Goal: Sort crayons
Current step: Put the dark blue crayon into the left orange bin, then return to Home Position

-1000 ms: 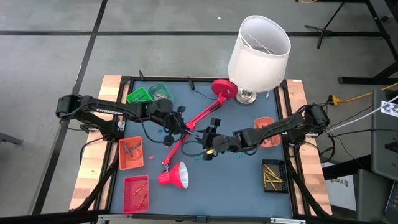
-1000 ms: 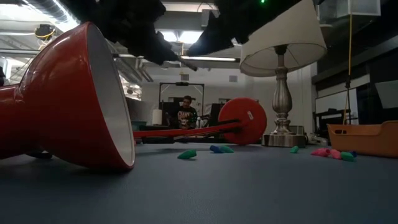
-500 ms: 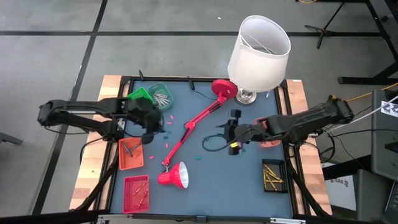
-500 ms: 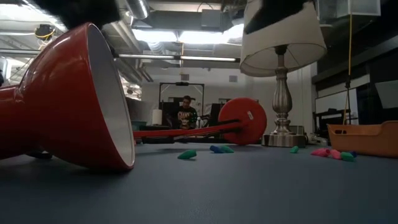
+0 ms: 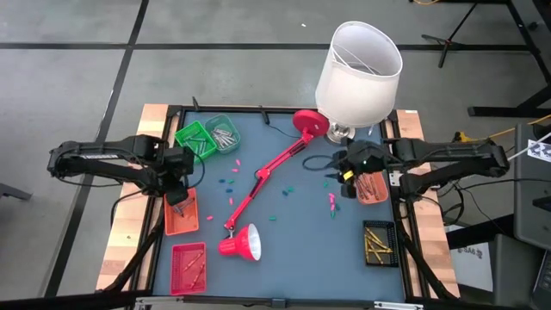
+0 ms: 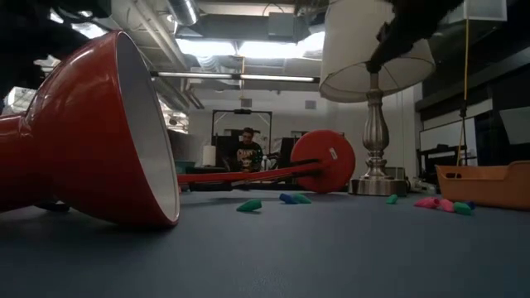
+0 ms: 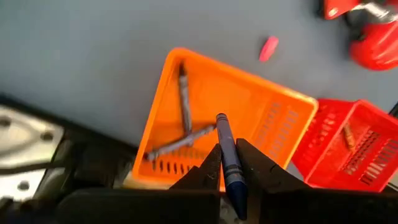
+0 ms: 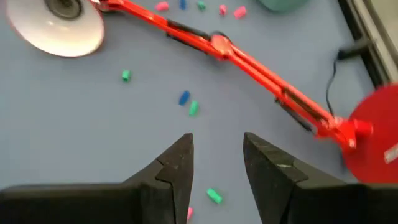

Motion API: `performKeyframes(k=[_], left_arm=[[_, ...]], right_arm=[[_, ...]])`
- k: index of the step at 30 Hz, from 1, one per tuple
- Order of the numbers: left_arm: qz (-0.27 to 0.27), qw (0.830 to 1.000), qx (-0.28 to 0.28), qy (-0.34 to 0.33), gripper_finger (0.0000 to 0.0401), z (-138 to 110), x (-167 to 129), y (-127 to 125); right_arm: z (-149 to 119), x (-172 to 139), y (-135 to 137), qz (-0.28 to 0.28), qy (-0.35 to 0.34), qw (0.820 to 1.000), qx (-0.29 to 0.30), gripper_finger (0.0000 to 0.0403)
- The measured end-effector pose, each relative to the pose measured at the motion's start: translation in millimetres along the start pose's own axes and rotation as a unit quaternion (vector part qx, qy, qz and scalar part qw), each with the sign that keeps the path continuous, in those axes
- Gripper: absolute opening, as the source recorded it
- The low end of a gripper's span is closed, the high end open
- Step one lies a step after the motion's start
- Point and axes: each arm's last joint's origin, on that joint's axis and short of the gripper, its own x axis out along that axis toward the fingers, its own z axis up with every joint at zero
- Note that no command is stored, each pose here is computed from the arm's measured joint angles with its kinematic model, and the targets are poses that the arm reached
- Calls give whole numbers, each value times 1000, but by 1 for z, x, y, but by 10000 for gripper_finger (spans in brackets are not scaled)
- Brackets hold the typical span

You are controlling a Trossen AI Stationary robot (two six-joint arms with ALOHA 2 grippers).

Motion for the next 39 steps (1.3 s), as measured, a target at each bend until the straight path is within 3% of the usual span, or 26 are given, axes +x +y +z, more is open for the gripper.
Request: performKeyframes(k=[6,11,22,29,34,39], left_arm=[[9,1000,-16,8,12,-2,0,0],[30,999,-17,-2,36,-2,0,2],[40,999,-16,-12,97,-1,0,2],[32,994,34,-98,100,14,-1,-4],[4,968,106,-227,94,35,-8,-17],[0,911,172,-376,67,56,-24,-31]], right_arm=[[-30,1,-19,-4,0,999,53,138],[-50,-4,-26,6,-25,997,71,138],[-64,-33,-24,5,-94,993,71,138],[-71,-60,-22,2,-153,986,65,138],[-77,-76,-20,0,-190,980,64,138],[-82,-88,-21,-36,-220,971,85,138]])
